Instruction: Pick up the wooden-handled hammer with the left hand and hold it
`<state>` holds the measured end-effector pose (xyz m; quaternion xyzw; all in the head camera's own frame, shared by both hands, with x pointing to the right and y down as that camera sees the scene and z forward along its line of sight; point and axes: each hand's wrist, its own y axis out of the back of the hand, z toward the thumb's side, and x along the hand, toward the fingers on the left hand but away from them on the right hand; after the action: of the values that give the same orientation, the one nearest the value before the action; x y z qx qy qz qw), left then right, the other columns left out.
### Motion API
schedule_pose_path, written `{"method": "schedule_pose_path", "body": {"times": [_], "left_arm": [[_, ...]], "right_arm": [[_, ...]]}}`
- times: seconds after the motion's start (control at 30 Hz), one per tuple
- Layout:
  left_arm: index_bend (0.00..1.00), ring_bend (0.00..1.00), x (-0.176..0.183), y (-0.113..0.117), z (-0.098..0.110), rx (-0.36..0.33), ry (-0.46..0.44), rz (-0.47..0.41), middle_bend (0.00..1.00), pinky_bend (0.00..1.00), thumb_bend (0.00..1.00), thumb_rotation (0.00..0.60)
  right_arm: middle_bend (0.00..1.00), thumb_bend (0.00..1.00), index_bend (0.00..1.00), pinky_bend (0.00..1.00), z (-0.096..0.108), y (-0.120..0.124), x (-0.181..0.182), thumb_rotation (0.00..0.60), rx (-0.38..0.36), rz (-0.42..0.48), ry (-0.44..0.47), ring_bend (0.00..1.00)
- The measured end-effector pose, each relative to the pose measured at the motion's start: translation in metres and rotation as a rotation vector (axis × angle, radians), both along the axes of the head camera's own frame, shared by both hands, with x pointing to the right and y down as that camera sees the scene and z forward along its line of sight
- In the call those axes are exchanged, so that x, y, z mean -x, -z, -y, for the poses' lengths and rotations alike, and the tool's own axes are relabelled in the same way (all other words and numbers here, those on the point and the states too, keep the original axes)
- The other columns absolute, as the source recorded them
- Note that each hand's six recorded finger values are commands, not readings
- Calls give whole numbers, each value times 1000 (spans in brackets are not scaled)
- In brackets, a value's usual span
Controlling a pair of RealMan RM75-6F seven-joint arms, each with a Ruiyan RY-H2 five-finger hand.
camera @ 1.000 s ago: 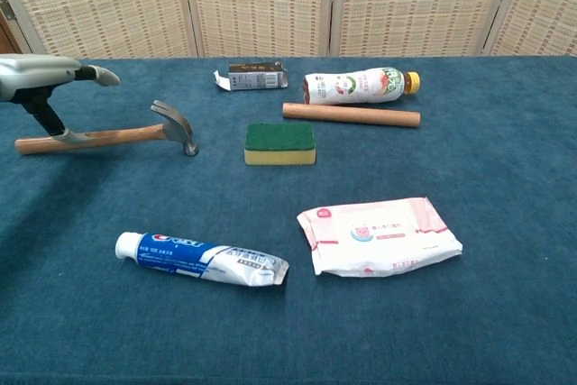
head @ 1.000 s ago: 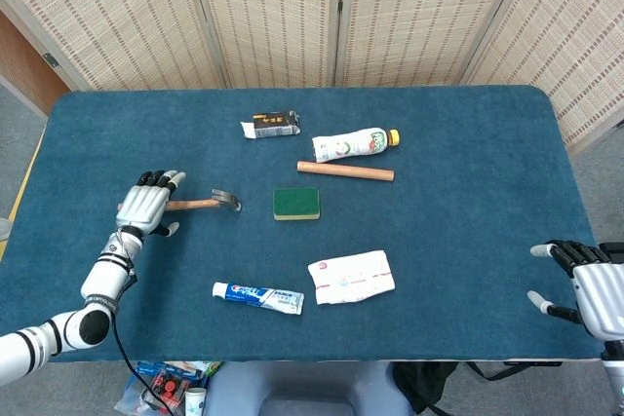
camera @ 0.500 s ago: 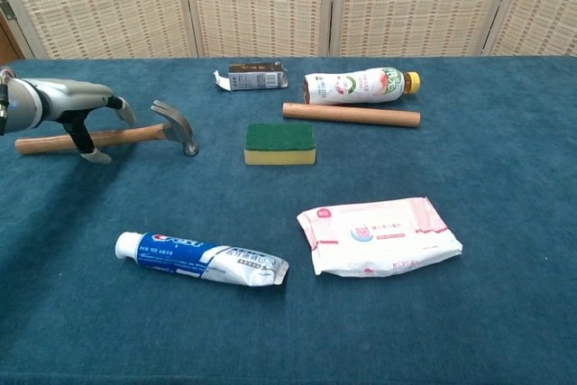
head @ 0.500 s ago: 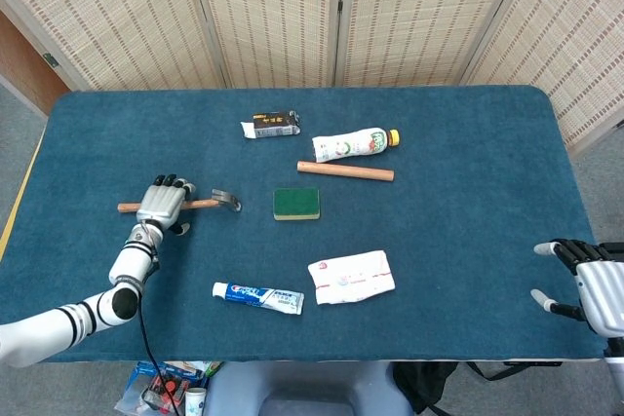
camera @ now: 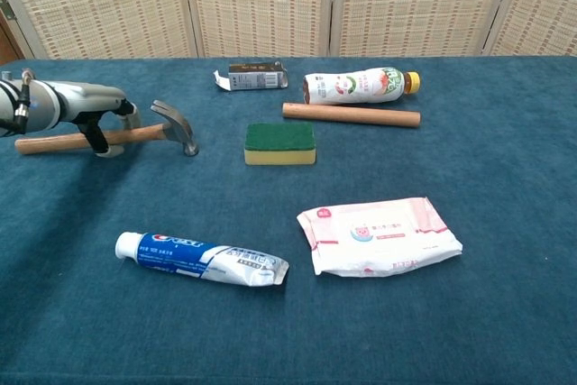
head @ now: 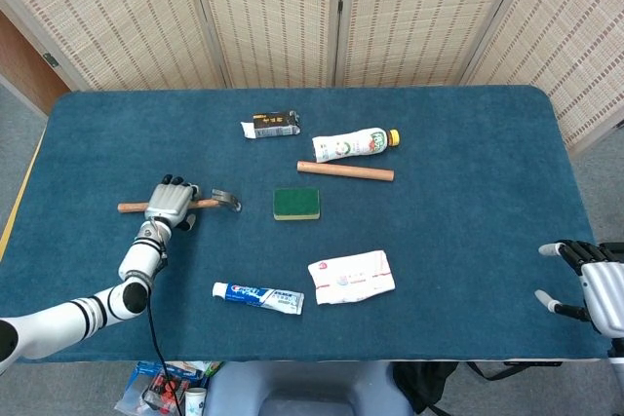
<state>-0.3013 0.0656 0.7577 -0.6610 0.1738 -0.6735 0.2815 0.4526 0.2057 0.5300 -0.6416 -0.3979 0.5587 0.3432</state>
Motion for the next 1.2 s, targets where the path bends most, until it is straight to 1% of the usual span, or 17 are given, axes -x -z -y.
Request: {"method": "schedule_pose_path", "body": {"times": [0.3, 0.5, 0.73, 0.87, 1.0, 1.03, 1.1, 1.17, 1.2], "left_arm": [[302, 131, -2, -3, -1, 10, -7, 4, 294, 0, 501, 599], [343, 155, -3, -5, 0, 8, -6, 3, 333, 0, 513, 600], [436, 235, -5, -8, 1, 3, 4, -8, 434, 0, 537, 600], [516, 333, -7, -8, 3, -2, 16, -25, 517, 0, 566, 600], [572, 418, -8, -5, 5, -9, 23, -46, 578, 0, 577, 600], [585, 447, -9, -5, 6, -9, 26, -54, 594, 16, 578, 600], [608, 486, -11, -2, 7, -6, 33, -78, 623, 110, 579, 600], [642, 543, -14, 1, 8, -2, 41, -110, 666, 299, 579, 600], [651, 563, -15, 2, 9, -2, 44, -124, 678, 354, 579, 600]], "right_arm": [[334, 138, 339, 309, -1, 1, -1, 600, -3, 1, -4, 271], [334, 137, 339, 309, -1, 2, -2, 600, -4, 2, -9, 271], [334, 137, 339, 309, -2, 3, -3, 600, -5, 0, -12, 271], [334, 138, 339, 309, -1, 3, -4, 600, -4, -1, -14, 271], [334, 137, 339, 309, -2, 3, -4, 600, -5, -1, -18, 271], [334, 137, 339, 309, -2, 3, -4, 600, -5, -1, -19, 271], [334, 137, 339, 309, -2, 3, -5, 600, -5, -1, -21, 271], [334, 138, 339, 309, -2, 3, -5, 600, -6, -1, -22, 271], [334, 138, 339, 309, -2, 4, -5, 600, -6, -1, -22, 271]]}}
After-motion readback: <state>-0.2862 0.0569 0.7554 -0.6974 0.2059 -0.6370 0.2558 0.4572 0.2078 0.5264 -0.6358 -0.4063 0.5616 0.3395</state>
